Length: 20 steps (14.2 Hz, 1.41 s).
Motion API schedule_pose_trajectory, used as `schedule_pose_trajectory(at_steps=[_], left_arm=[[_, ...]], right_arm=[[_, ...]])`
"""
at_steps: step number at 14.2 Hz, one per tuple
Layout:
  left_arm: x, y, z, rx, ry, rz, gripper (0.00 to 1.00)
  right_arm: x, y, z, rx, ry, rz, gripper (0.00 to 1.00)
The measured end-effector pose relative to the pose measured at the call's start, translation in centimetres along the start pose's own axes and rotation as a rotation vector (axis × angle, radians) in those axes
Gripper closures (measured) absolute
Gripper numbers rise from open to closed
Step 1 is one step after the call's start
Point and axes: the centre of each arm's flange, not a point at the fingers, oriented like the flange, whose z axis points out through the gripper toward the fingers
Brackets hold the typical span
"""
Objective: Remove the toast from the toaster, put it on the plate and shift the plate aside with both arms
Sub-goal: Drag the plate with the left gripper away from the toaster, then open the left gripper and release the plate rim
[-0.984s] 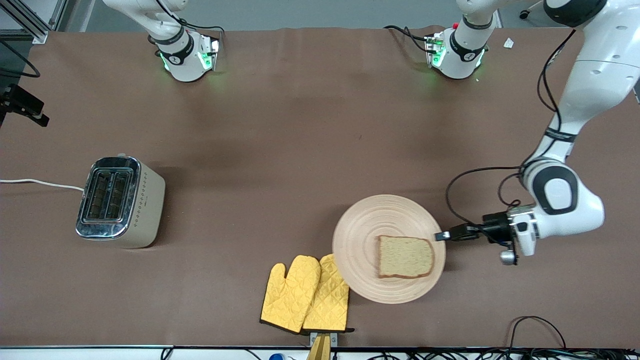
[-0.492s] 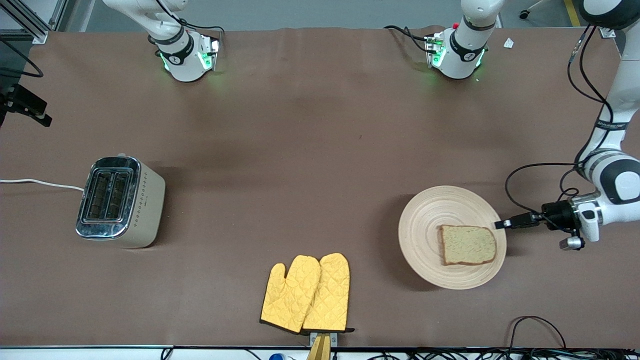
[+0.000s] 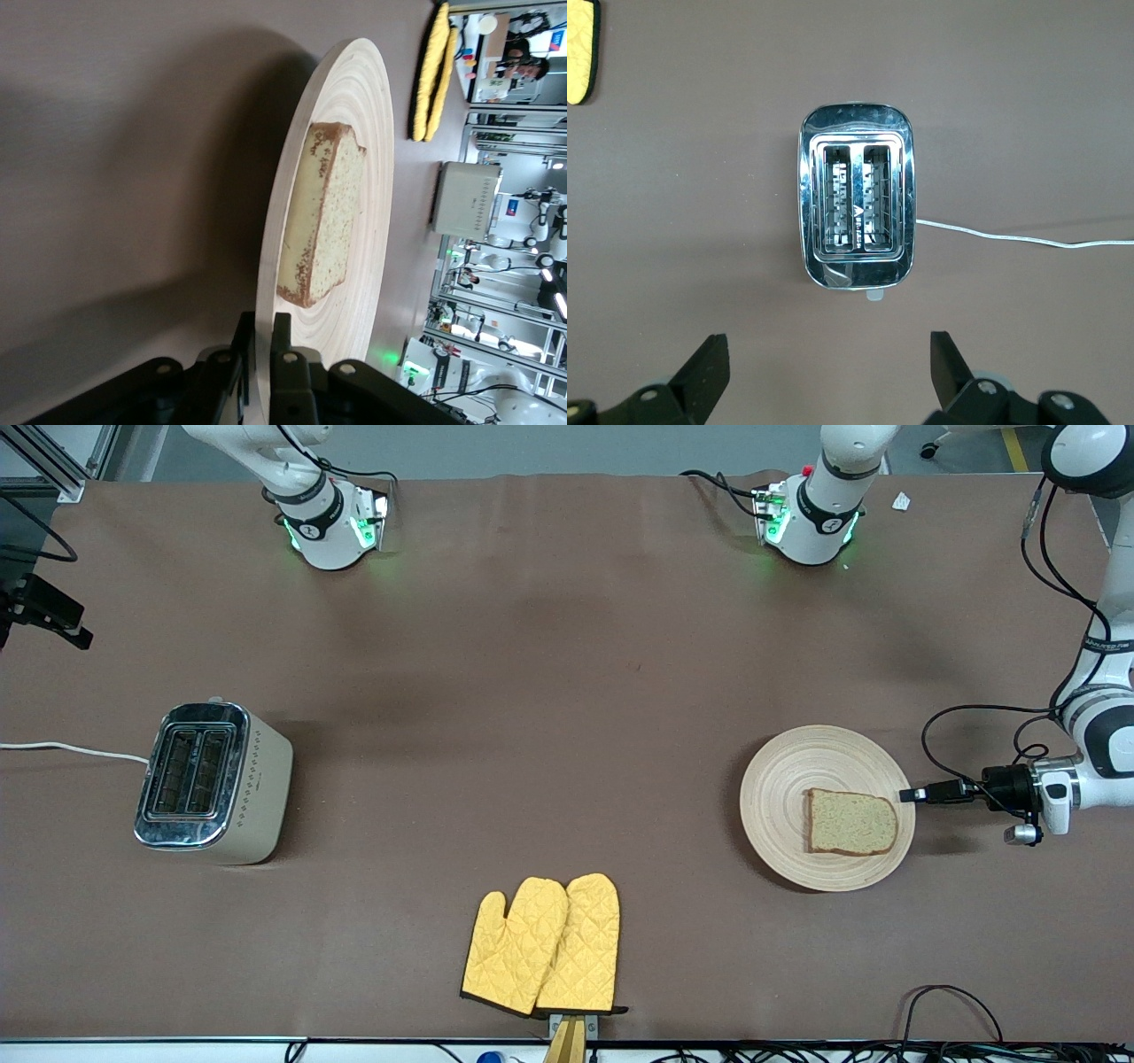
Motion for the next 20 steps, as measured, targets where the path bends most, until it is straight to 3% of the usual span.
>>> schedule_pose_trajectory(at_steps=[4,5,10,13,20], left_arm=[[-0.1,-0.5,-1.0,0.011,0.009,-0.006,0.9],[0.1,-0.5,-1.3,0.015,0.015,-0.003,0.85],[1.2,1.1,-3.2,0.033,0.051,-0.027,0.34],[3.2,5.9,-3.7,0.048,0.064,-0.101,0.03],[6.0,23.4,0.2,0.189,0.049,-0.217,0.0]], right_arm=[[0.0,0.0,0.0,0.0,-0.001,0.0,0.0],[0.0,0.0,0.0,0.0,-0.001,0.0,0.0],[0.0,0.0,0.0,0.0,-0.002,0.0,0.0],[0.0,0.0,0.0,0.0,-0.002,0.0,0.0],[0.0,0.0,0.0,0.0,-0.002,0.0,0.0]])
